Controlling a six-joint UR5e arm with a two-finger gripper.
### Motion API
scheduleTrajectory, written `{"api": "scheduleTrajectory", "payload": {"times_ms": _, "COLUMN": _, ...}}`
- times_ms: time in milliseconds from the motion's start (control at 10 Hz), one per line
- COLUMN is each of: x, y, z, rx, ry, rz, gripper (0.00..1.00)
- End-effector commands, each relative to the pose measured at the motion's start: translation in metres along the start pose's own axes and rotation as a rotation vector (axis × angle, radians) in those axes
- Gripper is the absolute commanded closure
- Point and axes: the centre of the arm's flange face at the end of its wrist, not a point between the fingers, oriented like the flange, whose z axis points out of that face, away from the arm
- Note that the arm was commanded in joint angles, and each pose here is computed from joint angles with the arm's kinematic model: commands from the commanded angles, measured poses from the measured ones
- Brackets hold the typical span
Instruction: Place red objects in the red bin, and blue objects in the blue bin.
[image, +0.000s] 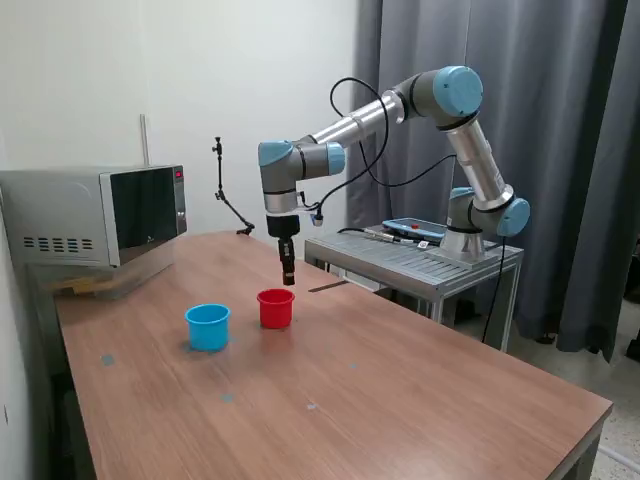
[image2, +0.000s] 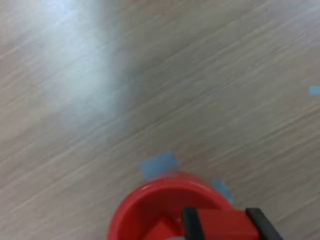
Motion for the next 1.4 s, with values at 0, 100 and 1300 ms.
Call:
{"api": "scheduleTrajectory", "payload": {"times_ms": 0, "x": -0.022, "y": 0.013, "z": -0.001, "rx": -0.012, "ry": 0.008, "rz": 0.036, "gripper": 1.00}}
{"api": "scheduleTrajectory", "payload": {"times_ms": 100, "x": -0.023, "y": 0.018, "z": -0.005, "rx": -0.052, "ry": 0.020, "rz": 0.037, "gripper": 1.00}}
{"api": "scheduleTrajectory", "payload": {"times_ms": 1300, "x": -0.025, "y": 0.019, "z": 0.009, "rx": -0.035, "ry": 0.019, "rz": 0.040, "gripper": 1.00}}
